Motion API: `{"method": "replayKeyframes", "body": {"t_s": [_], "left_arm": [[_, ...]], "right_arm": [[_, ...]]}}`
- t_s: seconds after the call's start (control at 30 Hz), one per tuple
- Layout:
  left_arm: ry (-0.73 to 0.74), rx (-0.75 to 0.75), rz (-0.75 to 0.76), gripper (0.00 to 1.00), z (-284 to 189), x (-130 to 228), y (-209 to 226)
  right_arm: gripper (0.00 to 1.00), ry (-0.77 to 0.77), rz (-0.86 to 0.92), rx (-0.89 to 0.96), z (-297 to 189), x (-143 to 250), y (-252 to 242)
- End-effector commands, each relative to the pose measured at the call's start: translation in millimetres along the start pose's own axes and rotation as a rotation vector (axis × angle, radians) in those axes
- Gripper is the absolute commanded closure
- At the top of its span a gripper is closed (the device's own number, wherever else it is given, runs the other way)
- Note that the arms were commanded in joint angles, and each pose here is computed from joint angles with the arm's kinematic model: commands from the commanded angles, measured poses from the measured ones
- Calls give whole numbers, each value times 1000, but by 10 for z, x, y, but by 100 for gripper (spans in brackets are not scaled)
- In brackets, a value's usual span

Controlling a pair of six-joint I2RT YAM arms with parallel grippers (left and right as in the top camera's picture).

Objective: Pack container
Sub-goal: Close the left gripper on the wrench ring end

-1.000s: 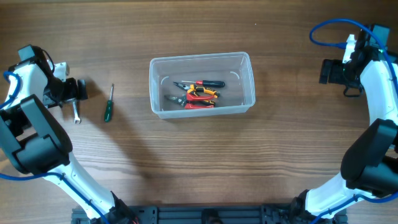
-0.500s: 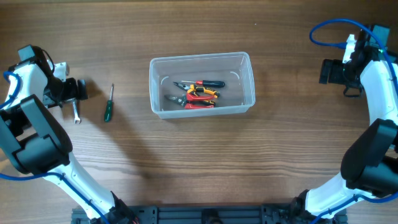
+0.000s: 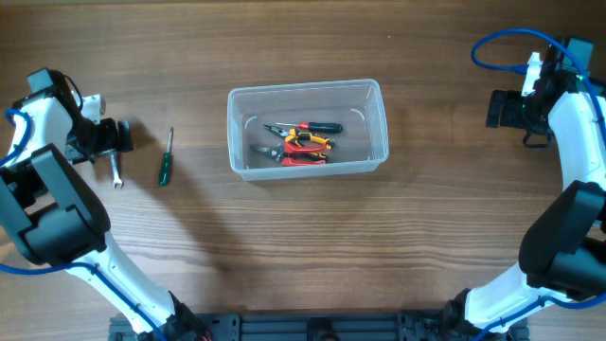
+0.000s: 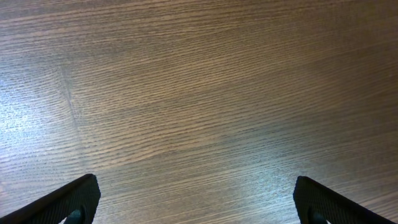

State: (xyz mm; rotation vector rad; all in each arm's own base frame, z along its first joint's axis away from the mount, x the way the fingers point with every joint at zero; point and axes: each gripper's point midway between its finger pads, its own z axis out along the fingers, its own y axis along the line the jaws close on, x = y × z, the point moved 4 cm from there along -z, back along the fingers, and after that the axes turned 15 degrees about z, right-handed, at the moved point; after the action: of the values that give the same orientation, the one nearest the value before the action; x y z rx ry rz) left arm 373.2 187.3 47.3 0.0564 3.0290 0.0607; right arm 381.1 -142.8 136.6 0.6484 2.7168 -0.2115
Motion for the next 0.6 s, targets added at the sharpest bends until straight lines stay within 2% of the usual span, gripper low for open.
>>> {"method": "replayKeyframes", "body": {"t_s": [0.0, 0.13, 0.23, 0.57], "left_arm": [[-10, 8, 17, 0, 14, -46, -10], [-12, 8, 17, 1, 14, -50, -8], [-12, 7, 21, 6, 14, -50, -8], [-11, 8, 21, 3, 33, -52, -7]], "right_arm": [[0, -3, 4, 17, 6, -4, -21], [0, -3, 4, 18, 6, -4, -21], [0, -3, 4, 18, 6, -4, -21], [0, -3, 4, 18, 6, -4, -21]]}}
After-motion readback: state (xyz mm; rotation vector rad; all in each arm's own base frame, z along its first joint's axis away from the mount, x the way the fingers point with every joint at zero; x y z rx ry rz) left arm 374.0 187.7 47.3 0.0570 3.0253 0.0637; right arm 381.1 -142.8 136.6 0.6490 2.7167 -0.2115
